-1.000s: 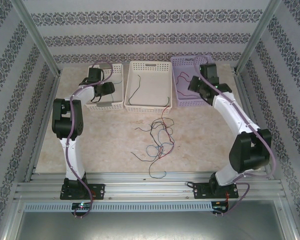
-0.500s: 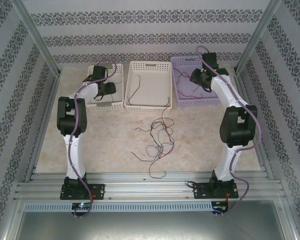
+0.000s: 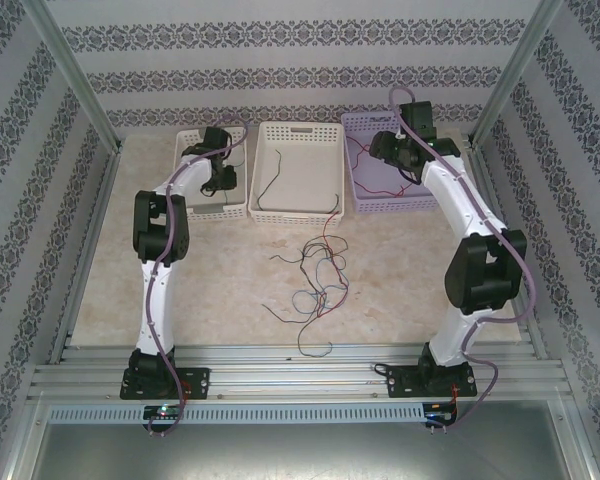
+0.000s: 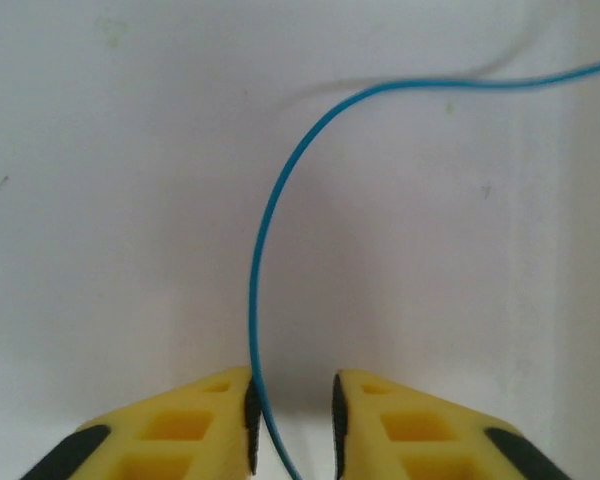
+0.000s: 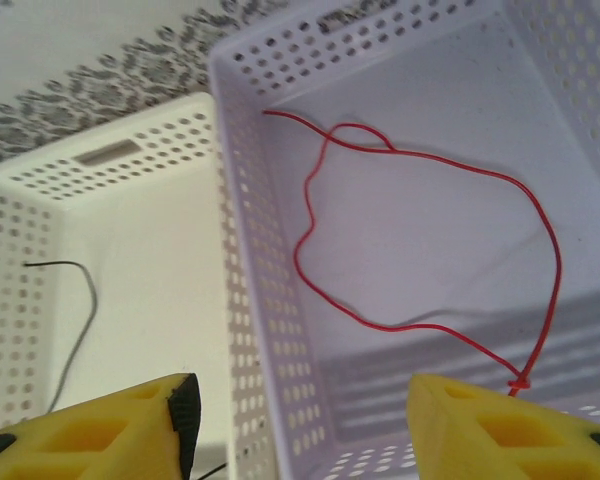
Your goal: Untangle the cables
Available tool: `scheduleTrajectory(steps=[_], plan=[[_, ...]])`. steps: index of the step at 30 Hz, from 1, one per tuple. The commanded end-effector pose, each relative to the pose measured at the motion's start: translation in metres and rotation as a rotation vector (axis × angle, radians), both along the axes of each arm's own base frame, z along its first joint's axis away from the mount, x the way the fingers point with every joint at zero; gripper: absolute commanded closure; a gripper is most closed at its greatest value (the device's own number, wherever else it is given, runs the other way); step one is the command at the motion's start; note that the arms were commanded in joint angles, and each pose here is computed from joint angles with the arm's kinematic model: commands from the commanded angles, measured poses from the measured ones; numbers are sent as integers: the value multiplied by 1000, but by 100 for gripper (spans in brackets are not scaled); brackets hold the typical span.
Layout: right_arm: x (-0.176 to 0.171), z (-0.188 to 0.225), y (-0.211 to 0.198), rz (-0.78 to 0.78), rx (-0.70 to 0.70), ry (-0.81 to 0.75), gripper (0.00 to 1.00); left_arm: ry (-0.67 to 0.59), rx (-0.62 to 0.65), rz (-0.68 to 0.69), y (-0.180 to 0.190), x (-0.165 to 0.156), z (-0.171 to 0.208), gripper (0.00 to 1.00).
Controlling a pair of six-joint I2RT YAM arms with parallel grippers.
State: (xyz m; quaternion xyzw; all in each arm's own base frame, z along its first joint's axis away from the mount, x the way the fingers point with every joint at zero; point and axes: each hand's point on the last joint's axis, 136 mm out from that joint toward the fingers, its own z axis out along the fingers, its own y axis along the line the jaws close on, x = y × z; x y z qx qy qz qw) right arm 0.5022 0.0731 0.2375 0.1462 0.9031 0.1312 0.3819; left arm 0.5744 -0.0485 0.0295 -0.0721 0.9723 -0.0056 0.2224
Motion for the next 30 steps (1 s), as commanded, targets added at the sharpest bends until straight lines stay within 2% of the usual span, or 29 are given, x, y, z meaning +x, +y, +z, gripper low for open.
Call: scheduleTrajectory(steps=[1,3,4,8,15,27,30], plan=[[-11,27,8,25,15,-66,42,62,36,-2,3,-12,-4,86],[-15,35,12,33,20,-85,42,61,54,2,6,-12,-1,99],[-18,39,13,39,19,-95,42,55,62,6,8,-12,3,100],[-30,54,21,56,16,-126,42,-9,45,9,6,-8,33,100],[-54,79,35,86,-30,-200,41,-220,11,39,7,-3,130,100],[-91,116,49,137,-59,-296,41,-404,13,126,28,-46,224,100],[-99,121,60,166,-54,-310,40,-434,8,130,29,-56,237,100]])
